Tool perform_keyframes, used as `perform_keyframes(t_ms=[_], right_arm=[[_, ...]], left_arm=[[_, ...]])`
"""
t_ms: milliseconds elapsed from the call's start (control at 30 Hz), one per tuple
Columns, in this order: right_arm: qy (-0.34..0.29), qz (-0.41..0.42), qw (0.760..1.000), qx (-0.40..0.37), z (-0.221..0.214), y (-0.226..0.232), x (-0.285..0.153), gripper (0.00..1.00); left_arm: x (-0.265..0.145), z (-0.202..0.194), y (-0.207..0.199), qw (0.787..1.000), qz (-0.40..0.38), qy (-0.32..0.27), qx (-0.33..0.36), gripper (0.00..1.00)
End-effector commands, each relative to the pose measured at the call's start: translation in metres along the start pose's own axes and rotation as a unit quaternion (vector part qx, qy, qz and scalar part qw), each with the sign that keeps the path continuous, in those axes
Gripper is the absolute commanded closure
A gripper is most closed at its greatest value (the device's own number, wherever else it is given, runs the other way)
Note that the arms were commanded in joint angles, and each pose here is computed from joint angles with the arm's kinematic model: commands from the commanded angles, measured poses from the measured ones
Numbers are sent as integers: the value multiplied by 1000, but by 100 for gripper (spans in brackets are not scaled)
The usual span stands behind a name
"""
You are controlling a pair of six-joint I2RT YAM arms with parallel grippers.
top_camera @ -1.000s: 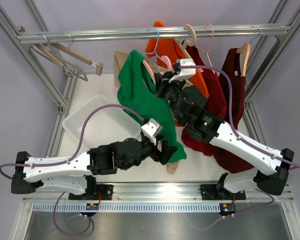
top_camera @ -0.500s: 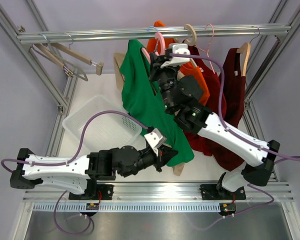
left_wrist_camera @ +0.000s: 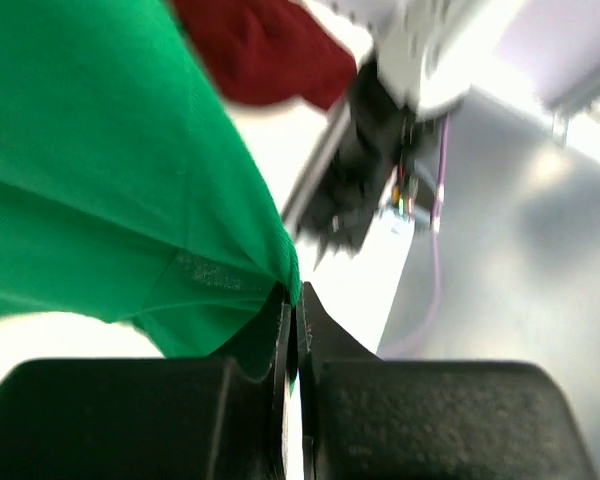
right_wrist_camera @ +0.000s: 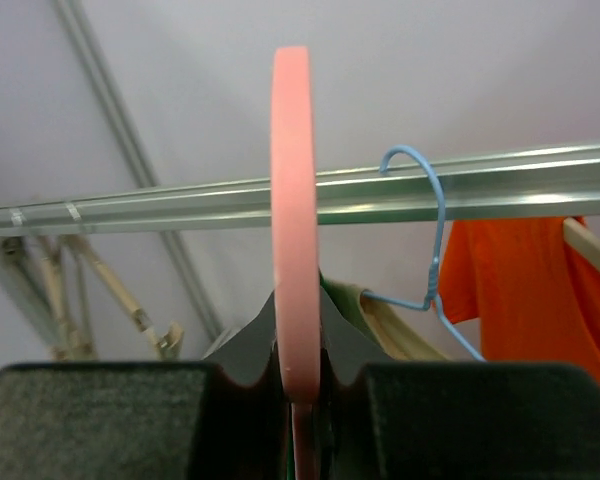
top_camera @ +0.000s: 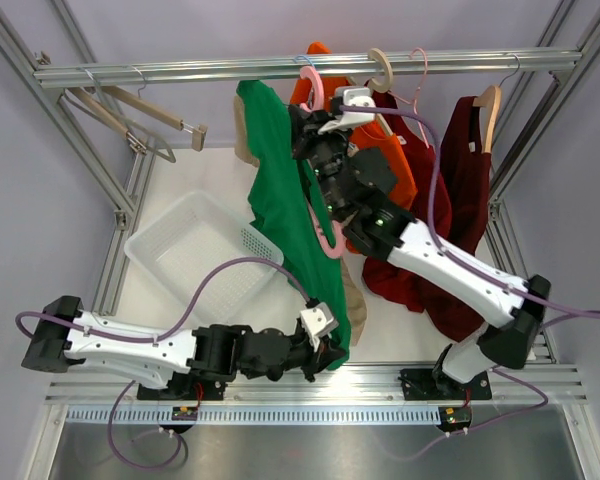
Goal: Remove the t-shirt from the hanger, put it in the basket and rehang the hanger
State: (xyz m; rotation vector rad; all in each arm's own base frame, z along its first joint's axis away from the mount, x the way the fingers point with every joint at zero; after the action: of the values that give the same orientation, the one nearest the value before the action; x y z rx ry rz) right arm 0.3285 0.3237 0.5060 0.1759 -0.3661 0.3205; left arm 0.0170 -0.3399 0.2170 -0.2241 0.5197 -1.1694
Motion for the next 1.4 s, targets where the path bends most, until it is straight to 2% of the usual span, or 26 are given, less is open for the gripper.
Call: perform_keyframes(t_ms=[0,133,167,200,233,333,400,467,600,733,867,1033,1100,1167,1200,1233,1300,1333,1367], right_arm=[[-112,28,981,157,127,-37,-44,100],[-89,1,980,177,131,-62,-68,100],[-89,-9,980,179,125,-67,-72,100],[-99,-36,974,202,126,-75,-72,100],[-93,-44,973,205,111,-74,-72,100],[-82,-33,972,218,114,-69,-70,100],[-76,-10,973,218,122,-70,-82,100],[-62,-1,977,206,133,-81,-98,100],[-32,56,981,181,139,-87,-133,100],[-5,101,979,175,134,-95,-170,100],[1,148,973,179,153,-108,-210,100],[8,191,964,182,159,-117,-246,100],[13,217,958,190,161,-117,-260,100],[19,230,952,199,161,-117,-270,100],[20,242,949,203,162,-115,-274,100],[23,245,947,206,161,-114,-275,100],[21,258,942,214,163,-113,-281,100],[21,259,941,216,163,-113,-282,100],[18,263,939,219,165,-112,-284,100]], left_arm=[[-6,-39,-2,998,-26,51,-27,100],[6,-68,0,994,-24,103,-24,100],[12,-71,-5,993,-28,114,-21,100],[22,-56,-23,993,-48,105,-14,100],[33,-72,-32,991,-47,128,8,100],[46,-63,-56,991,-50,115,43,100],[40,-63,-46,993,-27,105,41,100],[31,-51,-30,997,9,72,36,100],[-10,14,-16,998,42,-37,23,100],[-43,82,1,985,98,-135,40,100],[-64,153,13,967,113,-221,51,100],[-74,219,42,948,118,-289,67,100],[-78,237,43,941,96,-316,70,100],[-74,246,43,941,74,-318,84,100],[-74,252,39,940,64,-324,89,99],[-73,255,31,940,38,-322,102,93],[-61,255,25,943,14,-314,110,77],[-55,251,17,945,-13,-304,118,63],[-51,249,15,946,-22,-301,118,55]])
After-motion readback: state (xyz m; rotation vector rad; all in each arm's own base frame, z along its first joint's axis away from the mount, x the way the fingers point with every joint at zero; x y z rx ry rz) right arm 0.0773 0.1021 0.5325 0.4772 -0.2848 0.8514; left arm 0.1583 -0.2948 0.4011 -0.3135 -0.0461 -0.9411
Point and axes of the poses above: each gripper's point midway between its finger pads, its own x axis out along the fingers, its own y axis along the line the jaws close on, z = x × y, the point moved 3 cm from there along -x, back along the fingers, and after that the axes turned 8 degrees about -x, right-handed, at the moved point
